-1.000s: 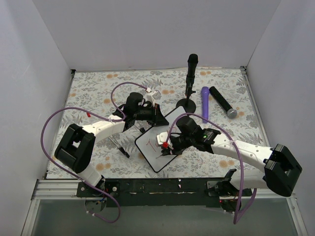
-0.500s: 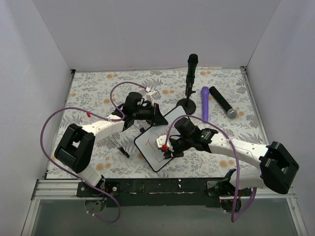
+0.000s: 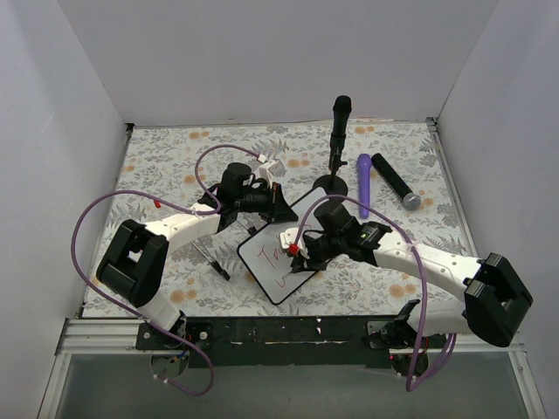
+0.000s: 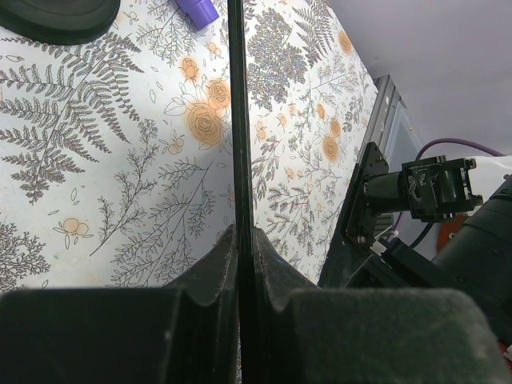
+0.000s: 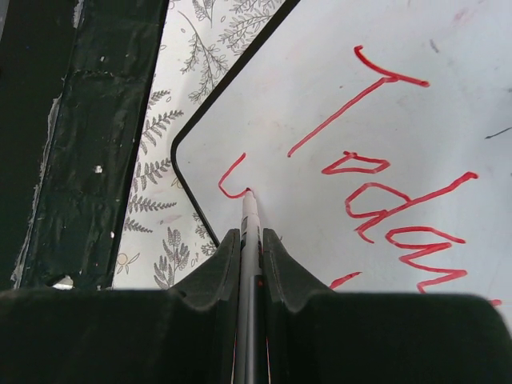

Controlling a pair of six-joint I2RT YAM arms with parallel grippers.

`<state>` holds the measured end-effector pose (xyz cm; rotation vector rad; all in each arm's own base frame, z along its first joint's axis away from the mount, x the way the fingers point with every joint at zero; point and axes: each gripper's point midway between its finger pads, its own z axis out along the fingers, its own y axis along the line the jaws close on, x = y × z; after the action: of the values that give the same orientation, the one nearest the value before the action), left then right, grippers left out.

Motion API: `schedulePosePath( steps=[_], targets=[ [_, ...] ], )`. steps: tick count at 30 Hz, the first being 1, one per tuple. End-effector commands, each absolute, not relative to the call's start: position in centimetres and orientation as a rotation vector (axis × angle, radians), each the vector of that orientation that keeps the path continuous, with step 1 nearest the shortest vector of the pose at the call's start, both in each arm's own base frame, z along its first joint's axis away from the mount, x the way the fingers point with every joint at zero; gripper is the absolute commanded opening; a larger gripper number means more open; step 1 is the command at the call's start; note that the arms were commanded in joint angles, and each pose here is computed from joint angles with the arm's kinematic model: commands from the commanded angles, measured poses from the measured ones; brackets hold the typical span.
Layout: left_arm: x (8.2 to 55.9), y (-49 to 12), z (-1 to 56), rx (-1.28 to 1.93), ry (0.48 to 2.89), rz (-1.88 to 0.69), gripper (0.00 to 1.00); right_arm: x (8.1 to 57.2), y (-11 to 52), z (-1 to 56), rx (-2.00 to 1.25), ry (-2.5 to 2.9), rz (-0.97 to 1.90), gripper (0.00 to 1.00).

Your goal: Write a sentence on the whiteboard

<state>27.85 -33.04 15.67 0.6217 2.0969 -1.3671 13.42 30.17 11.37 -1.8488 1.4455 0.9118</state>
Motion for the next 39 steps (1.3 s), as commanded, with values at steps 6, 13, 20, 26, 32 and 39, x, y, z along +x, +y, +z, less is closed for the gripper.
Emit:
schedulePosePath(
  steps=[6,13,20,26,32,39],
  targets=[
    [28.1,-33.3,16.9,0.704,1.993,-1.36,0.0,15.6,31.7,14.7,-1.767,1.369,0.86,0.01],
    [28.2,-33.3,17.0,0.712,1.992,-1.345,0.0,14.2,30.4,12.2,-1.85,1.407,0.894,0.01],
    [28.2,-33.3,16.9,0.715,1.994,-1.343,0.0,13.1,29.4,10.7,-1.909,1.445,0.925,0.01],
    [28.3,-33.3,17.0,0.718,1.989,-1.343,0.0,12.0,29.2,9.5,-1.952,1.468,0.962,0.01],
    [28.3,-33.3,17.1,0.718,1.985,-1.344,0.0,11.4,29.5,8.9,-1.987,1.475,0.973,0.01],
    [28.2,-33.3,17.0,0.716,1.985,-1.347,0.0,11.5,31.1,9.9,-1.98,1.438,0.993,0.01]
  ],
)
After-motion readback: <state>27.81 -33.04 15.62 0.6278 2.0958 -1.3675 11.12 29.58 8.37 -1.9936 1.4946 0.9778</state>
